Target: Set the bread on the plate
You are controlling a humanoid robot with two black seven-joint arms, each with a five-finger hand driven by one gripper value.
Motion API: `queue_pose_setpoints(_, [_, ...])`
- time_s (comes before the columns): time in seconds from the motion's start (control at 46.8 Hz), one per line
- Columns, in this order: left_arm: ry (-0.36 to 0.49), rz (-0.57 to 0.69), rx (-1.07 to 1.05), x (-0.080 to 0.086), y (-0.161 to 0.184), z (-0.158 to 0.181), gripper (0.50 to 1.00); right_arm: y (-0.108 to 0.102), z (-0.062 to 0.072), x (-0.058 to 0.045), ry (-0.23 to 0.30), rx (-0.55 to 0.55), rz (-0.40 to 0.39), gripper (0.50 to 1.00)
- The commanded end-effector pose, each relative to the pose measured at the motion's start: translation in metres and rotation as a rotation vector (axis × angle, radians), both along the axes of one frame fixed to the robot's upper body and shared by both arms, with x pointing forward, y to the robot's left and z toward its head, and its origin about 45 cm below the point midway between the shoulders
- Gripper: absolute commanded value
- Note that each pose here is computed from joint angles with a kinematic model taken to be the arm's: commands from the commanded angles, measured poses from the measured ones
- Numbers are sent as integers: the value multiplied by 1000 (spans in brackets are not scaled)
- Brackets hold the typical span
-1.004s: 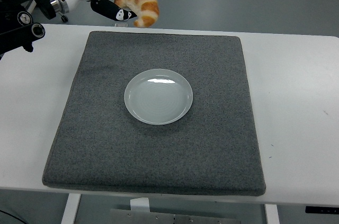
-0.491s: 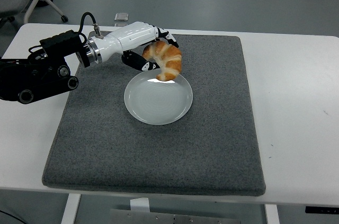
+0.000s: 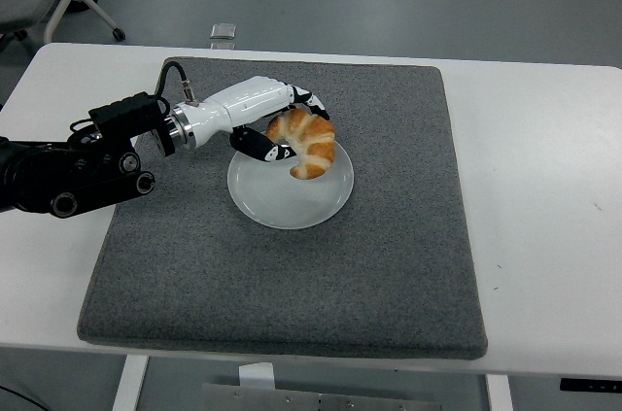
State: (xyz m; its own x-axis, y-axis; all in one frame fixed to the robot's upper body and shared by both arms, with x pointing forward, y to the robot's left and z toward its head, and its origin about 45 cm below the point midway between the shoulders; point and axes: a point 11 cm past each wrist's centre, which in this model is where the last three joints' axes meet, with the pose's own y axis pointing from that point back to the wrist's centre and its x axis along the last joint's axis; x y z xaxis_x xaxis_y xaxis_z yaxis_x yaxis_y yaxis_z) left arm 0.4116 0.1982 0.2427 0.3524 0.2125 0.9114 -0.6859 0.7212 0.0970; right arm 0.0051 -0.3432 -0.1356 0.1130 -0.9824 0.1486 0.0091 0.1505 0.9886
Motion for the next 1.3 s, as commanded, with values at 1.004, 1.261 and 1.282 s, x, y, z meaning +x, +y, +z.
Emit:
queue_pose_setpoints(1.004, [97, 67, -5, -15, 21, -42, 666, 0, 0, 0, 0, 0, 1, 930])
queue_pose_setpoints(1.261, [98, 68, -9, -15, 21, -42, 713, 0, 0, 0, 0, 0, 0, 930])
queue_pose_setpoints(1.282, [98, 68, -9, -15, 21, -42, 724, 0, 0, 0, 0, 0, 0, 930])
